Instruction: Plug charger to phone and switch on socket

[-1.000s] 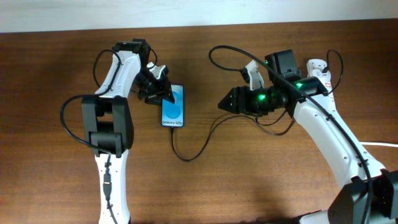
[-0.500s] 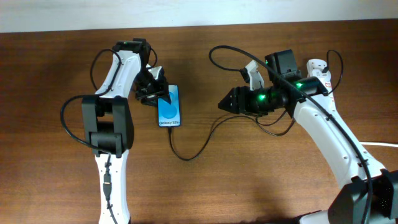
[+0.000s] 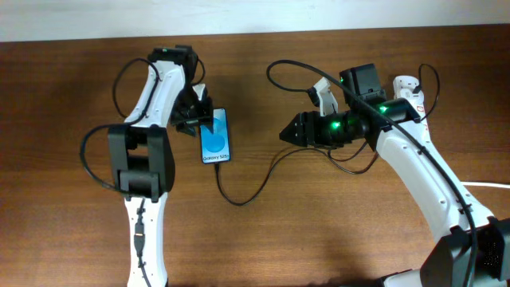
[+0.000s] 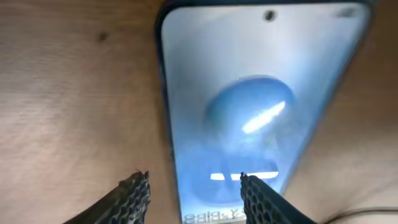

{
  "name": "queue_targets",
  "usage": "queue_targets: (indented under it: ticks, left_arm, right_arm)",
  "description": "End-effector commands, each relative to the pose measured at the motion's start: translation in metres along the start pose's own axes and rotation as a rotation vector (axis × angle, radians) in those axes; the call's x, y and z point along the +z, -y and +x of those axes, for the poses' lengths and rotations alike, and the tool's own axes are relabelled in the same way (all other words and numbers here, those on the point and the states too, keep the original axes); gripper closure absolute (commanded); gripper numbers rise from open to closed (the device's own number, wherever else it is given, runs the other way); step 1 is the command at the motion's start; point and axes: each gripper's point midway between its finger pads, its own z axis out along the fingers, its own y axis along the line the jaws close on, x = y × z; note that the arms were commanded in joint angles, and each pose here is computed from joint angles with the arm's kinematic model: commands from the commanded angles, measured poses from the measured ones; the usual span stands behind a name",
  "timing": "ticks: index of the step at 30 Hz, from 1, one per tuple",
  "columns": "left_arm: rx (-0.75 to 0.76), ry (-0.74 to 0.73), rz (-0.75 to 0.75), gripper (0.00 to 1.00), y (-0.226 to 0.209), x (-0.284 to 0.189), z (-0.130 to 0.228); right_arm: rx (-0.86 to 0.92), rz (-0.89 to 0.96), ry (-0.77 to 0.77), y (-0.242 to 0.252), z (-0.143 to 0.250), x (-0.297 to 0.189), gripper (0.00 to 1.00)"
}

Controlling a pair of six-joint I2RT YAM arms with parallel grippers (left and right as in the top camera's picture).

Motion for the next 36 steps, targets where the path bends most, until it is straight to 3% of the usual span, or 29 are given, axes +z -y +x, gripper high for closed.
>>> queue_targets:
  ticks: [1, 14, 16, 18, 26, 28, 36]
  left_arm:
    - [-0.007, 0.142, 0.003, 0.47, 0.0, -0.063, -0.01]
    - [0.03, 0.518, 0.062, 0.45, 0.012, -0.238, 0.05]
    - [0.026, 0.585, 0.072, 0.32, 0.014, -0.263, 0.067]
    - [0.033, 0.615, 0.075, 0.0, 0.015, -0.275, 0.076]
    - [0.024, 0.657, 0.035, 0.01, 0.008, -0.29, 0.091]
    - [0.024, 0.657, 0.035, 0.01, 0.008, -0.29, 0.091]
    - [0.024, 0.657, 0.035, 0.01, 0.008, -0.29, 0.091]
  right_arm:
    - [-0.039, 0.054, 0.025, 0.004, -0.005, -0.008, 0.31]
    - [-0.112, 0.308, 0.18, -0.015, -0.02, -0.09, 0.16]
    - [-0.114, 0.363, 0.204, -0.014, -0.017, -0.105, 0.16]
    - [-0.118, 0.389, 0.223, -0.015, -0.015, -0.114, 0.16]
    - [-0.16, 0.463, 0.354, -0.034, 0.0, -0.168, 0.15]
    - [-0.171, 0.479, 0.395, -0.038, 0.005, -0.182, 0.0]
    - [-0.197, 0.483, 0.466, -0.052, 0.032, -0.212, 0.02]
